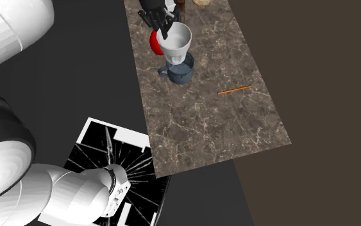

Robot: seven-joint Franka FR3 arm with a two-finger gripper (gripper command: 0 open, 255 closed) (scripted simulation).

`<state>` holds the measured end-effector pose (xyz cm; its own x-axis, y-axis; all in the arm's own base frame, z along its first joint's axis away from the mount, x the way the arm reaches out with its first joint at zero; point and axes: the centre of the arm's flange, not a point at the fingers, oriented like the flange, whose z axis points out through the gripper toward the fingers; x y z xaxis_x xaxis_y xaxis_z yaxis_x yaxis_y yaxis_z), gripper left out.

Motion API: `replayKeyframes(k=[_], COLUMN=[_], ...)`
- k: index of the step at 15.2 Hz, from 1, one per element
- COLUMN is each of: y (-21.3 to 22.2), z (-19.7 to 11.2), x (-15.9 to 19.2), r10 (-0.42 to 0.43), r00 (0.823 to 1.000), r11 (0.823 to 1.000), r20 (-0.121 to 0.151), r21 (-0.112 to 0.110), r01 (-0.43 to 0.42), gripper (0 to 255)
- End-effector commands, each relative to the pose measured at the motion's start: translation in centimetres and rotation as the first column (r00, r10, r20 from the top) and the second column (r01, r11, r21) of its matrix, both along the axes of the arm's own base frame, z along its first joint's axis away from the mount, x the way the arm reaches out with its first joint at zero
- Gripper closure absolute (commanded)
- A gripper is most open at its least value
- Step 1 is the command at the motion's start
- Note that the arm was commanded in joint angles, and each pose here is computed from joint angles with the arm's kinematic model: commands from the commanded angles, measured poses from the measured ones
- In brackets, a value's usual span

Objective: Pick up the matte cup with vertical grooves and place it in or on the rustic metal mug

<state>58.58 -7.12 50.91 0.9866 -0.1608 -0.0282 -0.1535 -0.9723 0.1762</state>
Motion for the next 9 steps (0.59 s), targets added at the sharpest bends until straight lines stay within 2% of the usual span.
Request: replayKeyframes(k=[1,9], y=[0.1,0.1], z=[-1.1,-5.1], x=[0.0,0.0], r10=[0.0,0.0], r00=[1.0,1.0], r11=[1.0,1.0], r20=[0.001,0.001], r21=[0.0,0.0], r01=[0.0,0.0], gripper=[255,255])
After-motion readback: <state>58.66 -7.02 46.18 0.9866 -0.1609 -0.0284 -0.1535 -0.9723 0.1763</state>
